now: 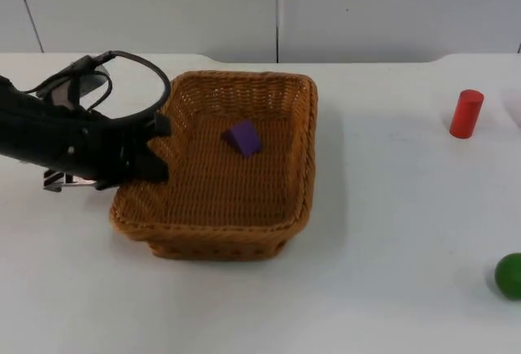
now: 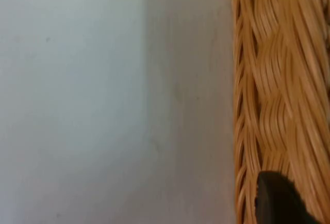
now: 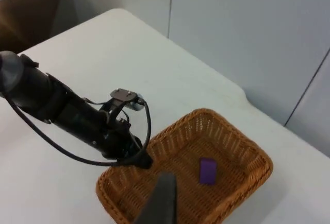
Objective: Pick up the basket with the left hand and place the triangular block into the basket with the right hand.
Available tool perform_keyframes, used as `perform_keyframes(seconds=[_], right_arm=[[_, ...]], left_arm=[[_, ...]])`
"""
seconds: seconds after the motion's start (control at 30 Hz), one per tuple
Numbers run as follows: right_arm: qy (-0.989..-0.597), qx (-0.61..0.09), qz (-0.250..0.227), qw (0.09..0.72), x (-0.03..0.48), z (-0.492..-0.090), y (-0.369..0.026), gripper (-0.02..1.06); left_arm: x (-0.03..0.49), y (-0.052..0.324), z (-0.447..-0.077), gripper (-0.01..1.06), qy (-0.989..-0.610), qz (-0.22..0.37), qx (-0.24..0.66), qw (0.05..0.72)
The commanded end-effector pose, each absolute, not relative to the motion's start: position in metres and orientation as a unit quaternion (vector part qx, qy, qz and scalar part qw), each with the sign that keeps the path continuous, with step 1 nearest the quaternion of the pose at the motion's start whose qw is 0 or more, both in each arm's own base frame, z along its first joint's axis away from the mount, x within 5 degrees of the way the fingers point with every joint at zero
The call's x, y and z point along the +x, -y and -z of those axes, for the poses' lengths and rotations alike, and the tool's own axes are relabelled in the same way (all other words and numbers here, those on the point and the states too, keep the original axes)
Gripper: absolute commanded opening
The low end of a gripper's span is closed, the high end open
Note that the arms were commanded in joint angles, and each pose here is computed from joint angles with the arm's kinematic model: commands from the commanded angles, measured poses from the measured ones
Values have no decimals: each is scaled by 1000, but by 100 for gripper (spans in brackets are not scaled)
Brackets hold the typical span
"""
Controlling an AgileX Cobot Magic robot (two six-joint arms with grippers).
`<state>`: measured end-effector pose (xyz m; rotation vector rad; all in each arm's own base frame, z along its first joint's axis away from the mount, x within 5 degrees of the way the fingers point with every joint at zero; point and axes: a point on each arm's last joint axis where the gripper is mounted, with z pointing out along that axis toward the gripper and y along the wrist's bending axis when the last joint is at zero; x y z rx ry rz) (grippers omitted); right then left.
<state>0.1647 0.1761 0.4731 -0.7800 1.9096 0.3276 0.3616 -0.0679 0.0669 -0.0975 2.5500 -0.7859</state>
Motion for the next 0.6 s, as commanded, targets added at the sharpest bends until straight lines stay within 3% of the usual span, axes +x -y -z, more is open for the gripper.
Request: perform_keyframes(seconds=[0.0,0.07,0.13,0.17,0.23,0.3,0.33,0.47,0.57], right_arm=[[-783,-324,-129,515,161,-478,-169,80],[-781,-322,-128,519,160,-480,-166,80],[-779,-321,-130,523,158,-482,-164,80],[-779,-321,-130,523,158,-482,-164,80],[-778,-320,-130,525,157,-483,-163,80],[-778,-320,-130,525,156,-483,-162,80],[-778,-320,-130,525,156,-483,-162,80],[-777,-319,-133,526,154,-485,-160,80],[-774,-316,-135,531,151,-488,-156,80]], left_arm=[[361,69,-55,0,-933,279,-39,222],[361,68,-55,8,-935,274,-40,223],[361,68,-55,27,-934,275,-40,222],[361,68,-55,27,-934,275,-40,222],[361,69,-55,55,-933,280,-39,222],[362,69,-59,75,-931,283,-38,226],[362,69,-59,75,-931,283,-38,226],[366,56,-82,93,-936,232,-24,264],[369,43,-101,95,-940,172,-15,295]])
